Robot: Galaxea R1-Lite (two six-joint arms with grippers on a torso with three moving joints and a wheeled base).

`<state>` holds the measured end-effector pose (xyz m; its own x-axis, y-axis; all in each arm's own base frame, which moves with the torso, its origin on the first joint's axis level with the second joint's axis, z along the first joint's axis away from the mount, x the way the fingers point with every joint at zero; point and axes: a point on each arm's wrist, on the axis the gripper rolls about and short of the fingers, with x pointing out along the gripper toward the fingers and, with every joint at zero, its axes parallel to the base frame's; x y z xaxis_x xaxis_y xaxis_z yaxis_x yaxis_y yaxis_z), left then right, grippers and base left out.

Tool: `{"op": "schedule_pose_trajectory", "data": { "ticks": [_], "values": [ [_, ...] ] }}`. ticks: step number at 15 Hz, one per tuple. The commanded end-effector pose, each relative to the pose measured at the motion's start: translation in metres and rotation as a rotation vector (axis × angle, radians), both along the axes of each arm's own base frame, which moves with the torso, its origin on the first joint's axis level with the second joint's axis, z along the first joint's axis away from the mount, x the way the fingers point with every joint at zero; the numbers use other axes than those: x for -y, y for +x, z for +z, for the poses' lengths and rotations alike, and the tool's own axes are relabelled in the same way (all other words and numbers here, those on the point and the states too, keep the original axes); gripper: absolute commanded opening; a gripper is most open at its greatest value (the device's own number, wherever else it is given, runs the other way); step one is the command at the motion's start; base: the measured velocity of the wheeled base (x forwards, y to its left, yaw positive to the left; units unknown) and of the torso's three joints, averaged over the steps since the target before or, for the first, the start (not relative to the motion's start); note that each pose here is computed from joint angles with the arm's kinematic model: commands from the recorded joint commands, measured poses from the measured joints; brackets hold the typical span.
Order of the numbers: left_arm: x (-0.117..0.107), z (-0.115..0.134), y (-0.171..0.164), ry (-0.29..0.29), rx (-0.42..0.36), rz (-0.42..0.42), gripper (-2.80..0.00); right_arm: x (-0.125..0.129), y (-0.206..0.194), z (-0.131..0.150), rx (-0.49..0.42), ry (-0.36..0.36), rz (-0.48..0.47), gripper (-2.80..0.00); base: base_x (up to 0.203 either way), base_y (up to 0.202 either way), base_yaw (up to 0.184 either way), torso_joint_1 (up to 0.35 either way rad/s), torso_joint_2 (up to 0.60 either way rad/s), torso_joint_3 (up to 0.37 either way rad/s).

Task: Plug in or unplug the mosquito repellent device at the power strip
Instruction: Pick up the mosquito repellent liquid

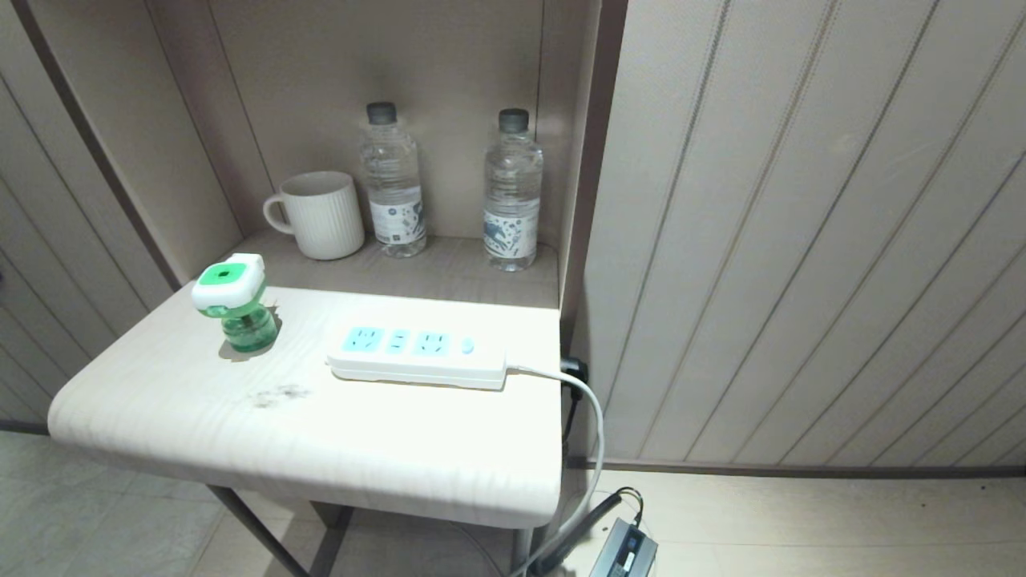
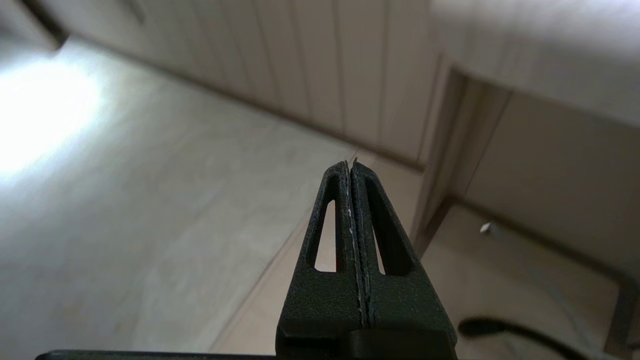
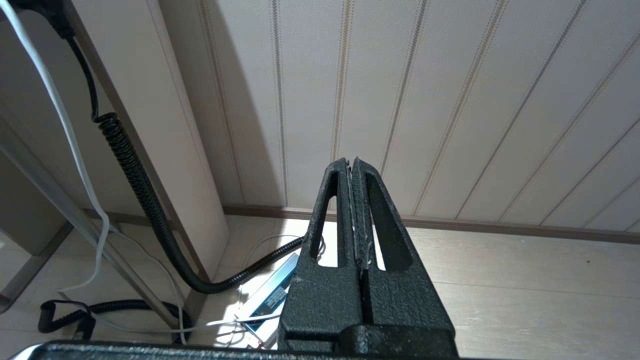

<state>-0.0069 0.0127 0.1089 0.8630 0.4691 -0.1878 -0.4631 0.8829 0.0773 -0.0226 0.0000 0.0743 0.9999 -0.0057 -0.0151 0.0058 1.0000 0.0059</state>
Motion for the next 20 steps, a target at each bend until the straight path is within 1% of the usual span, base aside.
{"op": "schedule_pose_trajectory", "data": {
  "ticks": [1, 3, 4, 5, 6, 7, 8, 9, 10, 11, 12, 14, 15, 16, 18, 19, 20],
  "values": [
    [0.000, -0.009, 0.003, 0.025, 0.047, 0.004, -2.80, 0.000, 0.000, 0.000, 0.000, 0.000, 0.000, -2.80, 0.000, 0.000, 0.000, 0.000, 0.00, 0.000],
    [0.001, -0.010, -0.005, 0.068, 0.087, 0.076, -2.80, 0.000, 0.000, 0.000, 0.000, 0.000, 0.000, -2.80, 0.000, 0.000, 0.000, 0.000, 0.00, 0.000],
    [0.000, -0.010, -0.006, 0.084, 0.094, 0.105, -2.80, 0.000, 0.000, 0.000, 0.000, 0.000, 0.000, -2.80, 0.000, 0.000, 0.000, 0.000, 0.00, 0.000],
    [0.000, -0.010, -0.008, 0.085, 0.111, 0.108, -2.80, 0.000, 0.000, 0.000, 0.000, 0.000, 0.000, -2.80, 0.000, 0.000, 0.000, 0.000, 0.00, 0.000],
    [0.001, -0.011, -0.010, 0.090, 0.122, 0.091, -2.80, 0.000, 0.000, 0.000, 0.000, 0.000, 0.001, -2.80, 0.000, 0.000, 0.000, 0.000, 0.00, 0.000],
    [0.002, -0.012, -0.013, 0.105, 0.149, 0.037, -2.80, 0.000, 0.000, 0.000, 0.000, 0.000, 0.000, -2.80, 0.000, 0.000, 0.000, 0.000, 0.00, 0.000],
    [0.003, -0.014, -0.017, 0.131, 0.175, -0.045, -2.80, 0.000, 0.000, 0.000, 0.000, 0.000, 0.001, -2.80, 0.000, 0.000, 0.000, 0.000, 0.00, 0.000],
    [0.006, -0.017, -0.019, 0.161, 0.189, -0.162, -2.80, 0.000, 0.000, 0.000, 0.000, 0.000, 0.000, -2.80, 0.000, 0.000, 0.000, 0.000, 0.00, 0.000],
    [0.008, -0.020, -0.020, 0.171, 0.177, -0.251, -2.80, 0.000, 0.000, 0.000, 0.000, 0.000, 0.000, -2.80, 0.000, 0.000, 0.000, 0.000, 0.00, 0.000],
    [0.008, -0.021, -0.021, 0.160, 0.174, -0.293, -2.80, 0.000, 0.000, 0.000, 0.000, 0.000, 0.001, -2.80, 0.000, 0.000, 0.000, 0.000, 0.00, 0.000],
    [0.010, -0.022, -0.020, 0.110, 0.188, -0.349, -2.80, 0.000, 0.000, 0.000, 0.000, 0.000, 0.000, -2.80, 0.000, 0.000, 0.000, 0.000, 0.00, 0.000],
    [0.012, -0.025, -0.019, 0.048, 0.199, -0.461, -2.80, 0.000, 0.000, 0.000, 0.000, 0.000, 0.000, -2.80, 0.000, 0.000, 0.000, 0.000, 0.00, 0.000],
    [0.013, -0.032, -0.017, 0.041, 0.181, -0.497, -2.80, 0.000, 0.000, 0.000, 0.000, 0.000, 0.001, -2.80, 0.000, 0.000, 0.000, 0.000, 0.00, 0.000],
    [0.013, -0.034, -0.016, 0.043, 0.185, -0.515, -2.80, 0.000, 0.000, 0.000, 0.000, 0.000, 0.000, -2.80, 0.000, 0.000, 0.000, 0.000, 0.00, 0.000],
    [0.013, -0.034, -0.016, 0.030, 0.188, -0.500, -2.80, 0.000, 0.000, 0.000, 0.000, 0.000, 0.000, -2.80, 0.000, 0.000, 0.000, 0.000, 0.00, 0.000],
    [0.013, -0.033, -0.016, 0.007, 0.195, -0.496, -2.80, 0.000, 0.000, 0.000, 0.000, 0.000, 0.000, -2.80, 0.000, 0.000, 0.000, 0.000, 0.00, 0.000],
    [0.013, -0.033, -0.016, 0.007, 0.195, -0.496, -2.80, 0.000, 0.000, 0.000, 0.000, 0.000, 0.000, -2.80, 0.000, 0.000, 0.000, 0.000, 0.00, 0.000]
  ]
}}
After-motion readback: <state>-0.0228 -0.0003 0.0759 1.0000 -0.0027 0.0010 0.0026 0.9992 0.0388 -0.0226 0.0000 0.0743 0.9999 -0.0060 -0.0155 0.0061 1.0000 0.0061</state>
